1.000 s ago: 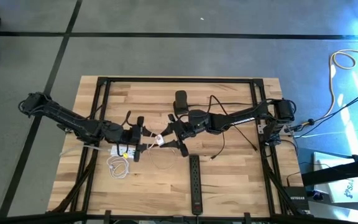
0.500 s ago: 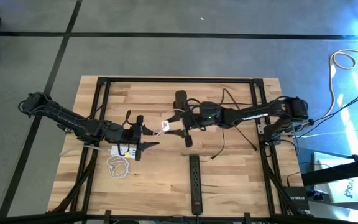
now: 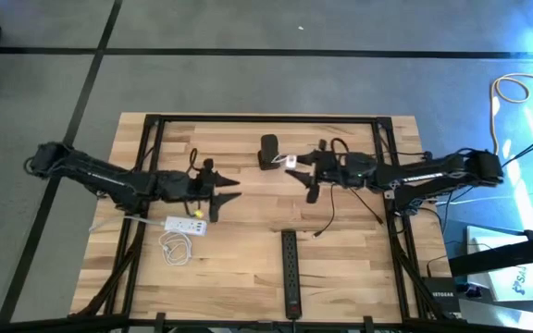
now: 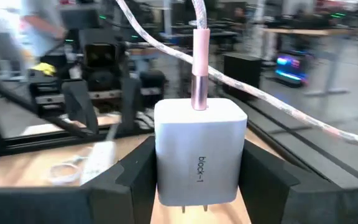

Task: Insert USB
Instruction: Insert the white USB adapter into the black outlet extension

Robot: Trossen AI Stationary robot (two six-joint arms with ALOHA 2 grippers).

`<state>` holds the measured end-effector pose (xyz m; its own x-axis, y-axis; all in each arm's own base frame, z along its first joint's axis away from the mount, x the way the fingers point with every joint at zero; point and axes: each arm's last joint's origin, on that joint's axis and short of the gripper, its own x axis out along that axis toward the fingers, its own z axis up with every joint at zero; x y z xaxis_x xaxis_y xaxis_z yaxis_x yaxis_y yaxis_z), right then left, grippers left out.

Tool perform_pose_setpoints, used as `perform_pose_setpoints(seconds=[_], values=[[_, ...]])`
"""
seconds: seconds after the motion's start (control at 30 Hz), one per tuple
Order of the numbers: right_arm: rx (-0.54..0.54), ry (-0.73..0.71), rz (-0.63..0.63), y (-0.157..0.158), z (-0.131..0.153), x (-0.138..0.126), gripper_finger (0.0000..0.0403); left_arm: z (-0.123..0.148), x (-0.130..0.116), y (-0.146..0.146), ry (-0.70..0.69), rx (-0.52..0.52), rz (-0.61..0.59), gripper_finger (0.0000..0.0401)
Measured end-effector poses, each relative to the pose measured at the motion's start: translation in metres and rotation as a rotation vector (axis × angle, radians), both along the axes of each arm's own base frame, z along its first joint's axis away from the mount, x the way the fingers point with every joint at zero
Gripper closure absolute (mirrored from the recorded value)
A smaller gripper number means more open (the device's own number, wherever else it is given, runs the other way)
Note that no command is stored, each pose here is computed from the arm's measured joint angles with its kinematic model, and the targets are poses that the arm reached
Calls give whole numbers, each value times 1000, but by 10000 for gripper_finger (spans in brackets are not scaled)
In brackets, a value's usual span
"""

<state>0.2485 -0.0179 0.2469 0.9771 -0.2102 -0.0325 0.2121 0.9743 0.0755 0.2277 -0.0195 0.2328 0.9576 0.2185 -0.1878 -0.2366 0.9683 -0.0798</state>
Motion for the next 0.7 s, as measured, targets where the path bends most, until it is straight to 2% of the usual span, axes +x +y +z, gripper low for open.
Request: perform_pose_setpoints(seconds=[0.13,0.27,0.37,0.43,0.57,0.7], values=[[47,2,-47,-1,-9,-12,235,-11,10,20,41,24,86,277],[92,23,-83,-1,-18,-15,234,-24,28,45,116,30,180,272],[96,25,-87,-1,-19,-15,234,-35,42,62,167,72,226,246],[96,21,-85,-1,-18,-15,234,-41,50,74,200,57,244,221],[93,19,-77,-1,-18,-15,234,-59,62,98,226,-31,145,165],[91,19,-62,-1,-18,-15,234,-75,68,114,265,46,123,116]])
